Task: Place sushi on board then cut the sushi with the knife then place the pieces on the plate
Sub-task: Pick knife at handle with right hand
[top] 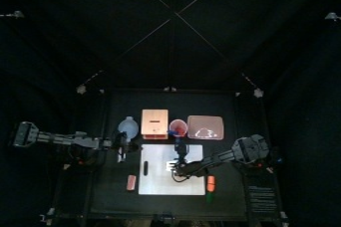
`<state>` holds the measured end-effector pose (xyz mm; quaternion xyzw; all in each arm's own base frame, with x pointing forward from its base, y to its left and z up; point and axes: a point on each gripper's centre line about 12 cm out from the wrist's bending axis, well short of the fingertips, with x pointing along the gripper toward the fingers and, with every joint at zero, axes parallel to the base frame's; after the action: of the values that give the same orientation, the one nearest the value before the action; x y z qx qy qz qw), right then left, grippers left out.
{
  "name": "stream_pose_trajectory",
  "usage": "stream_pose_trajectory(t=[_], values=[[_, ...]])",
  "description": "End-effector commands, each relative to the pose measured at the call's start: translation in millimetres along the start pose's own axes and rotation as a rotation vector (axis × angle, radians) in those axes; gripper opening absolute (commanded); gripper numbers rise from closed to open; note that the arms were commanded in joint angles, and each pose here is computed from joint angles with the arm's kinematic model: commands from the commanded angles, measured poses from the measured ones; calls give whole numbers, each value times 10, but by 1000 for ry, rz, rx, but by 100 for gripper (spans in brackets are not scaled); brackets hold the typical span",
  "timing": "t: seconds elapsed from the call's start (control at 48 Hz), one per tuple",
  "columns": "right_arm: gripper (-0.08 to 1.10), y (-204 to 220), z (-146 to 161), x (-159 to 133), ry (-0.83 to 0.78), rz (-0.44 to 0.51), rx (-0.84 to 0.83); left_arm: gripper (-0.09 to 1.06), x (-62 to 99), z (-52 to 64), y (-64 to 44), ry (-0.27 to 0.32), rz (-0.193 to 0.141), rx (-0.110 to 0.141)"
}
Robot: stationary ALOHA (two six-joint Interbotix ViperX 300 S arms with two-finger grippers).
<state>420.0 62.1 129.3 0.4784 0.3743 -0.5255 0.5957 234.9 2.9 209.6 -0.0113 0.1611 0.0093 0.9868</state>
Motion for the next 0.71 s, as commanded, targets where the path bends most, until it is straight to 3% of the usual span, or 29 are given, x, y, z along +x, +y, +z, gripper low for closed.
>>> stream_pose_trajectory(t=[0.021, 0.354, 0.708], values=[[61, 92, 26, -138, 12, 40, 14, -1, 8, 38, -2, -2, -1, 4], [88, 97, 6, -88, 16, 27, 16, -1, 7, 7, -2, 25, -1, 4], [89, 88, 86, -292, 8, 36, -42, -1, 7, -6, 5, 35, 2, 3]])
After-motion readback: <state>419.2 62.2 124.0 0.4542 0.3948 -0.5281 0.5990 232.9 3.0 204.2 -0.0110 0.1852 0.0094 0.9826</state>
